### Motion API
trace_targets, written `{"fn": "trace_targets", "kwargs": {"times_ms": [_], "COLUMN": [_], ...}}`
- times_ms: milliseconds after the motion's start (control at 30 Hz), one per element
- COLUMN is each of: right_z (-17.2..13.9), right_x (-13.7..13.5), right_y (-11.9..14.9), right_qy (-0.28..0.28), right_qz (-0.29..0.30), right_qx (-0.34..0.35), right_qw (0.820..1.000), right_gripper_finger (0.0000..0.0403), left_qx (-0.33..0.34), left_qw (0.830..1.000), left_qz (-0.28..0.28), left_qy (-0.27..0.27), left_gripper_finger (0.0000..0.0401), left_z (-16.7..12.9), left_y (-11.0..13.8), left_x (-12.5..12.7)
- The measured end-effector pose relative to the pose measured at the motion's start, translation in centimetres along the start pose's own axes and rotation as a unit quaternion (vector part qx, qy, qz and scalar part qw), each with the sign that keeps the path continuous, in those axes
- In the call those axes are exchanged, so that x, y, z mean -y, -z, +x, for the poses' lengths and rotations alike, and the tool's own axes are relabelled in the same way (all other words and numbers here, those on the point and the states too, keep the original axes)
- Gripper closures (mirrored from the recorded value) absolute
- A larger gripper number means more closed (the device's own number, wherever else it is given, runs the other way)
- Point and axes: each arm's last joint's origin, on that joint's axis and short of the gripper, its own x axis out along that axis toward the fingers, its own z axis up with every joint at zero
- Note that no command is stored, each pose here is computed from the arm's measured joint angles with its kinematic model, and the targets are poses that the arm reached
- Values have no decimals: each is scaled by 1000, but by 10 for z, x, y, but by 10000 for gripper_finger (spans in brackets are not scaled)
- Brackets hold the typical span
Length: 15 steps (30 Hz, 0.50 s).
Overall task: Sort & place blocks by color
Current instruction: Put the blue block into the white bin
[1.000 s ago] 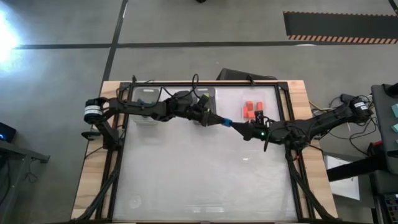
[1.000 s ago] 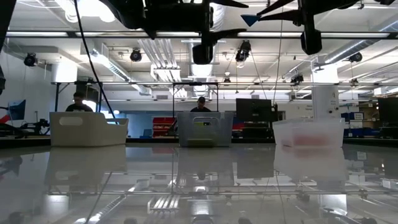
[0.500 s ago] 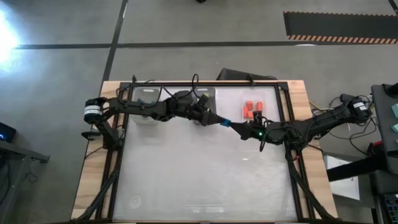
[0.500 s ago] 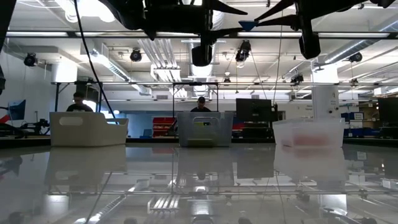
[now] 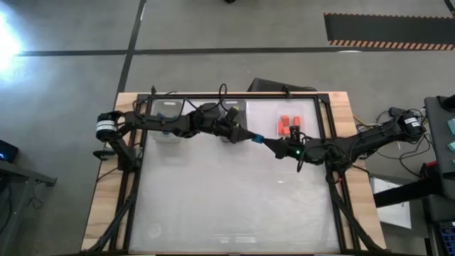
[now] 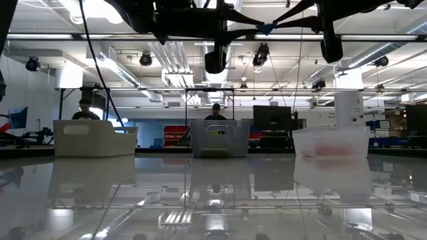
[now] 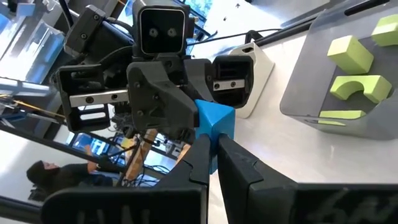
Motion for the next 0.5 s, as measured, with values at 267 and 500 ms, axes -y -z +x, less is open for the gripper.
{"fn": "trace_targets", "kwargs": {"times_ms": [267,500], "right_z": [0,1], "right_x": [0,1], "right_y": [0,-2], "right_qy": [1,2], "right_qz": [-9,-8], "right_qx": [3,6], "right_qw": [1000,1000], "right_gripper_finger": [390,331], "left_qx": [1,0], "left_qw": [1000,1000], "left_qz": [8,9], "left_qy": [2,8], "left_gripper_finger": [395,401], "left_z": [0,0], "left_y": [-1,-1], "left_x": [0,1]}}
